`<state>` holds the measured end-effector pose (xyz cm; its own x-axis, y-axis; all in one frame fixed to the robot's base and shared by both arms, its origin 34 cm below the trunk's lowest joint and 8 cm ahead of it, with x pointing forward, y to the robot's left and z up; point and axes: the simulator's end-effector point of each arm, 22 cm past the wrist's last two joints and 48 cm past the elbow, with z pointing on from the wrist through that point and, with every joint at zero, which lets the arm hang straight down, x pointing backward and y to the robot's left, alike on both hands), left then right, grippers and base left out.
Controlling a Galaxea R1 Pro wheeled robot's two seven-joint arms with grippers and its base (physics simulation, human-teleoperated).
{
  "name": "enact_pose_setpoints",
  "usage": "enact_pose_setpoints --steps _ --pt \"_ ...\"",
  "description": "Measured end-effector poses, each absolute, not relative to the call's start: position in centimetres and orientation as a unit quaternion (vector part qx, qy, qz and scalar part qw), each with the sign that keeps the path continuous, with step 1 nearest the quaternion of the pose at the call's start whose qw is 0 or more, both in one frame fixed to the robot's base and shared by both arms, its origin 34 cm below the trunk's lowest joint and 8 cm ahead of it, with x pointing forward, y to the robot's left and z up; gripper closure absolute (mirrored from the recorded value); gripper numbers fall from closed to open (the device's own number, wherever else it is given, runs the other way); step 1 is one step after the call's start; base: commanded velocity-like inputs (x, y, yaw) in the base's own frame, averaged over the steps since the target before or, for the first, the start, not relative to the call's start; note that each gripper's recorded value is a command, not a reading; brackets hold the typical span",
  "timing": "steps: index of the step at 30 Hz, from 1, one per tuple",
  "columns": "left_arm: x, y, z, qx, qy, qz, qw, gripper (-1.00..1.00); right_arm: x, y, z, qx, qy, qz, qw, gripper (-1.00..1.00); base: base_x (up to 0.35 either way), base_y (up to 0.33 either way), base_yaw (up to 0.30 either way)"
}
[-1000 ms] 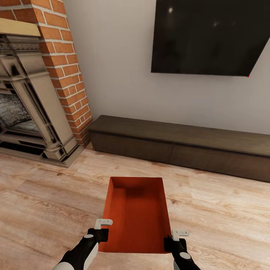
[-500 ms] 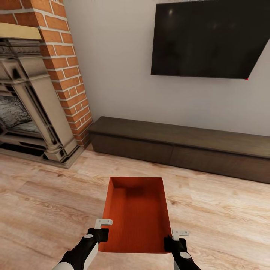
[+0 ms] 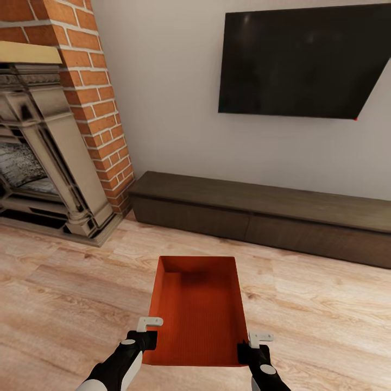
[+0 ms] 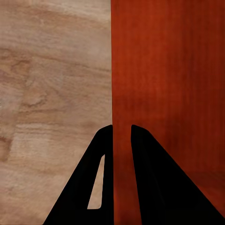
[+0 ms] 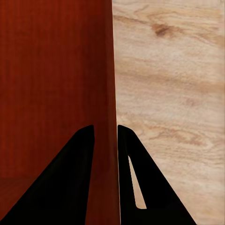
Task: Move the two storage containers from the living room to the garage. In the garage, place one container on the floor and stack the other container on top of it (either order is fine).
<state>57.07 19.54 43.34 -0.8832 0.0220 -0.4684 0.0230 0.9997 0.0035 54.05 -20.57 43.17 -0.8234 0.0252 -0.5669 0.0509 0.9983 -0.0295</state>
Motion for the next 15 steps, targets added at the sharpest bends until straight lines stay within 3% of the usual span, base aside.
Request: enact_pose_setpoints --steps 6,15 --pt "57.2 19.6 44.5 0.012 0.970 -0.001 0.241 1.00 54.1 -20.5 44.3 0.021 0.955 -0.021 0.296 1.00 0.000 0.000 -0.023" --pt "57.3 19.8 46.1 0.014 0.970 -0.002 0.241 1.00 54.1 -20.3 45.9 0.022 0.955 -0.022 0.296 1.00 0.000 0.000 -0.151"
